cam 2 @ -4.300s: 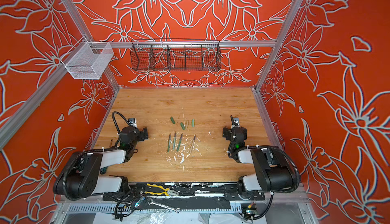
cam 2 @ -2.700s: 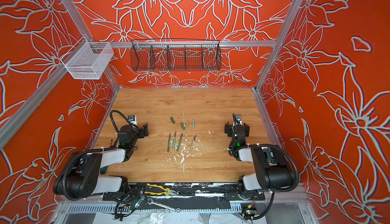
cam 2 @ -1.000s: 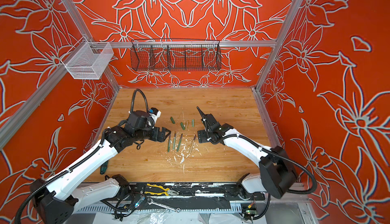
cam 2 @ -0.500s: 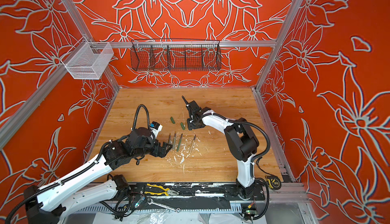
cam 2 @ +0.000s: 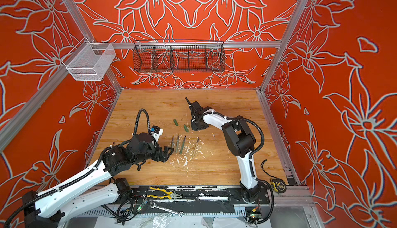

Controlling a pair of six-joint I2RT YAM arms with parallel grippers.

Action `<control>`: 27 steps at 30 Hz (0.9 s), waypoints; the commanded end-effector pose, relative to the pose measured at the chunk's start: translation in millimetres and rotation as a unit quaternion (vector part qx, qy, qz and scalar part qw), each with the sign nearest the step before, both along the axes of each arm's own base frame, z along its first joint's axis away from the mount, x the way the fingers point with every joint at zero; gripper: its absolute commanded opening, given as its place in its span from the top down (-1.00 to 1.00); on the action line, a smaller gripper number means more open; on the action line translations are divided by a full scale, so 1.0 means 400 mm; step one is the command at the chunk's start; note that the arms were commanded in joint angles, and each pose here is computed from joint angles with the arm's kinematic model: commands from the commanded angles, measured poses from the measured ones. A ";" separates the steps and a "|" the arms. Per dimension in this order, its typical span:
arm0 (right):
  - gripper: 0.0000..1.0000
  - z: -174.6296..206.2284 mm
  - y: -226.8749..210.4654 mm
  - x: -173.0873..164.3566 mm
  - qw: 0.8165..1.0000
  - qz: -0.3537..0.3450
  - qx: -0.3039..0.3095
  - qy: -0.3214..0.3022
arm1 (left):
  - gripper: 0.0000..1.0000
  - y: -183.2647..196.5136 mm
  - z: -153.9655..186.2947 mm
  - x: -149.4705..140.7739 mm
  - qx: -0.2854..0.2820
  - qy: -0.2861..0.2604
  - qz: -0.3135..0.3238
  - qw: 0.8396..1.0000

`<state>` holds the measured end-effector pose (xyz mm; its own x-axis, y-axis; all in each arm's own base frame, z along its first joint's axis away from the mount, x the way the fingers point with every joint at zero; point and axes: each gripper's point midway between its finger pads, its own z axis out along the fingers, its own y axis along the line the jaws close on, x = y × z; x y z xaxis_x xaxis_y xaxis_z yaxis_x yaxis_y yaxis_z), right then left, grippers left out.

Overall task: Insert pens into pen caps
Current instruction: Pick up the pen cap from the center of the table.

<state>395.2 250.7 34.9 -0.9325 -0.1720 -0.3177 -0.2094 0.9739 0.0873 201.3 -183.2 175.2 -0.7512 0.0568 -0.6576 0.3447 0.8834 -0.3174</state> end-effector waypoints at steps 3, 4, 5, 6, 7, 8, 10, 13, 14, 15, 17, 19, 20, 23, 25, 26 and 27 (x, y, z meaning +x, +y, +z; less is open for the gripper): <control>0.49 -0.016 -0.010 0.007 1.000 0.005 -0.024 0.005 | -0.95 0.005 -0.001 -0.002 0.001 -0.001 0.005 1.000; 0.52 -0.018 -0.007 0.008 1.000 0.008 -0.025 0.005 | -0.95 0.005 0.000 -0.002 0.001 -0.002 0.005 1.000; 0.55 -0.018 -0.007 0.010 1.000 0.010 -0.026 0.006 | -0.95 0.005 -0.001 -0.002 0.001 -0.002 0.006 1.000; 0.59 -0.018 -0.007 0.012 1.000 0.010 -0.027 0.006 | -0.95 0.005 0.000 -0.001 0.000 -0.003 0.006 1.000; 0.65 -0.018 -0.005 0.013 1.000 0.012 -0.026 0.007 | -0.95 0.005 -0.002 -0.001 0.001 -0.003 0.006 1.000; 0.67 -0.015 -0.004 0.015 1.000 0.012 -0.025 0.007 | -0.95 0.004 -0.001 0.000 0.001 -0.003 0.005 1.000; 0.72 -0.009 -0.001 0.016 1.000 0.014 -0.021 0.004 | -0.95 0.005 -0.005 0.002 0.003 -0.003 0.007 1.000; 0.79 -0.008 -0.001 0.016 1.000 0.017 -0.021 0.001 | -0.95 0.002 -0.007 0.004 0.003 -0.003 0.006 1.000; 0.81 -0.007 0.000 0.015 1.000 0.020 -0.021 0.001 | -0.95 0.000 -0.007 0.005 0.002 -0.004 0.006 1.000; 0.83 -0.006 0.001 0.016 1.000 0.023 -0.021 0.000 | -0.95 -0.002 -0.008 0.006 0.001 -0.003 0.005 1.000; 0.87 -0.005 0.000 0.017 0.999 0.028 -0.022 -0.002 | -0.95 -0.005 -0.007 0.008 0.000 -0.005 0.004 1.000; 0.90 0.001 0.000 0.017 0.999 0.031 -0.024 -0.003 | -0.95 -0.006 -0.005 0.010 -0.002 -0.007 0.005 1.000; 0.91 0.007 0.001 0.016 0.999 0.033 -0.023 -0.005 | -0.95 -0.006 -0.005 0.011 -0.003 -0.009 0.006 1.000; 0.91 0.021 -0.001 0.011 0.999 0.036 -0.017 -0.011 | -0.95 -0.008 0.000 0.018 -0.008 -0.017 0.008 1.000; 0.91 0.032 -0.003 0.004 0.999 0.039 -0.016 -0.014 | -0.95 -0.013 0.007 0.026 -0.013 -0.023 0.012 1.000; 0.91 0.037 -0.003 0.001 0.999 0.043 -0.015 -0.015 | -0.95 -0.017 0.010 0.028 -0.017 -0.024 0.011 1.000; 0.91 0.045 -0.005 -0.003 0.999 0.045 -0.011 -0.018 | -0.95 -0.023 0.015 0.032 -0.022 -0.026 0.011 0.999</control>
<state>398.5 250.9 34.9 -0.9151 -0.2450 -0.3203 -0.2764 0.9594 0.0559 208.8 -187.5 176.7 -0.7311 0.0376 -0.6812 0.3463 0.8807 -0.3231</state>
